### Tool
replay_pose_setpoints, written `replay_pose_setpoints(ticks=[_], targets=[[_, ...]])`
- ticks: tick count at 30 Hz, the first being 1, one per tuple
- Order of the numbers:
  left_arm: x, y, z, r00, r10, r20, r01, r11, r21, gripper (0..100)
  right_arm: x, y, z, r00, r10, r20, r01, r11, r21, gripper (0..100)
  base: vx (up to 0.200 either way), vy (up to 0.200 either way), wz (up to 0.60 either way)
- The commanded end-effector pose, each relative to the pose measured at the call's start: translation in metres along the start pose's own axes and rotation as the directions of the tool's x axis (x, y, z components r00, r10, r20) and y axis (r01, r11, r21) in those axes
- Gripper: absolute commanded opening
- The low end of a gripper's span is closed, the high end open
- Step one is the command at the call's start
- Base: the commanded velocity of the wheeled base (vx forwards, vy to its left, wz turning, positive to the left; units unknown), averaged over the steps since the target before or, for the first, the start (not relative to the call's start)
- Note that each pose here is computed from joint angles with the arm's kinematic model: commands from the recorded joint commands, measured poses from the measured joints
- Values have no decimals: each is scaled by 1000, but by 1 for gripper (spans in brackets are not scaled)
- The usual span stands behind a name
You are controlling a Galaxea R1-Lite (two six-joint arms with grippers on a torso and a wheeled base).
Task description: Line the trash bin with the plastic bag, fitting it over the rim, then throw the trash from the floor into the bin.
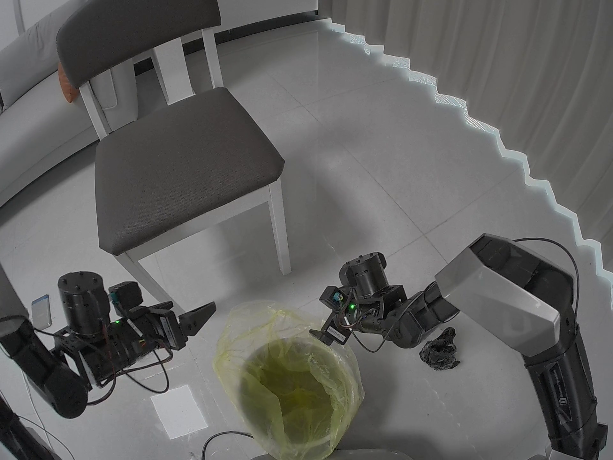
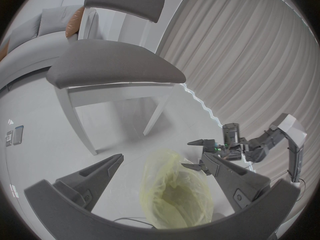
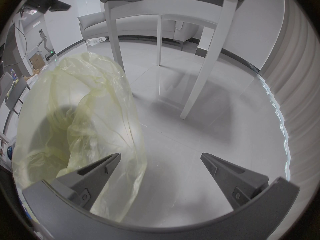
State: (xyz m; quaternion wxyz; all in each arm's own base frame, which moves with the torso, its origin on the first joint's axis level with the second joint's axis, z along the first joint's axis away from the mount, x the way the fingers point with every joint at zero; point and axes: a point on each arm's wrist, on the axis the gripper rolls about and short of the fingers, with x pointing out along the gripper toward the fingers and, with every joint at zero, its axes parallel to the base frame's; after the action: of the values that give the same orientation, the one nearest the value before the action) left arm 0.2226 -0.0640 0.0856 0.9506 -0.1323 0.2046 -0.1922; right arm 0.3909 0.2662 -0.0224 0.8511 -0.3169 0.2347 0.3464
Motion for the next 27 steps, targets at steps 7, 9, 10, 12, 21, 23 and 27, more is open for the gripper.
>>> replay_pose_setpoints(ticks=[7, 9, 10, 12, 21, 23, 27], targets=[[59, 13, -14, 996, 22, -82, -21, 1000, 10, 100, -38, -29, 7, 998, -55, 17, 54, 998, 28, 100, 0, 0, 0], [77, 17, -22, 993, 23, -112, -19, 999, 38, 100, -50, -36, 15, 997, -74, 38, 73, 997, 35, 100, 0, 0, 0], [82, 19, -24, 993, 25, -117, -19, 999, 51, 100, -55, -38, 18, 996, -79, 45, 77, 996, 35, 100, 0, 0, 0], [90, 22, -29, 991, 29, -133, -21, 998, 60, 100, -64, -40, 22, 995, -87, 59, 85, 996, 36, 100, 0, 0, 0], [117, 37, -62, 970, 29, -241, -1, 993, 117, 100, -84, -45, 30, 992, -101, 78, 98, 994, 37, 100, 0, 0, 0], [129, 41, -67, 968, 31, -248, 2, 991, 134, 100, -82, -44, 27, 993, -96, 70, 94, 995, 36, 100, 0, 0, 0], [156, 47, -72, 964, 54, -261, -14, 988, 151, 100, -80, -40, 23, 995, -84, 55, 82, 996, 32, 100, 0, 0, 0]])
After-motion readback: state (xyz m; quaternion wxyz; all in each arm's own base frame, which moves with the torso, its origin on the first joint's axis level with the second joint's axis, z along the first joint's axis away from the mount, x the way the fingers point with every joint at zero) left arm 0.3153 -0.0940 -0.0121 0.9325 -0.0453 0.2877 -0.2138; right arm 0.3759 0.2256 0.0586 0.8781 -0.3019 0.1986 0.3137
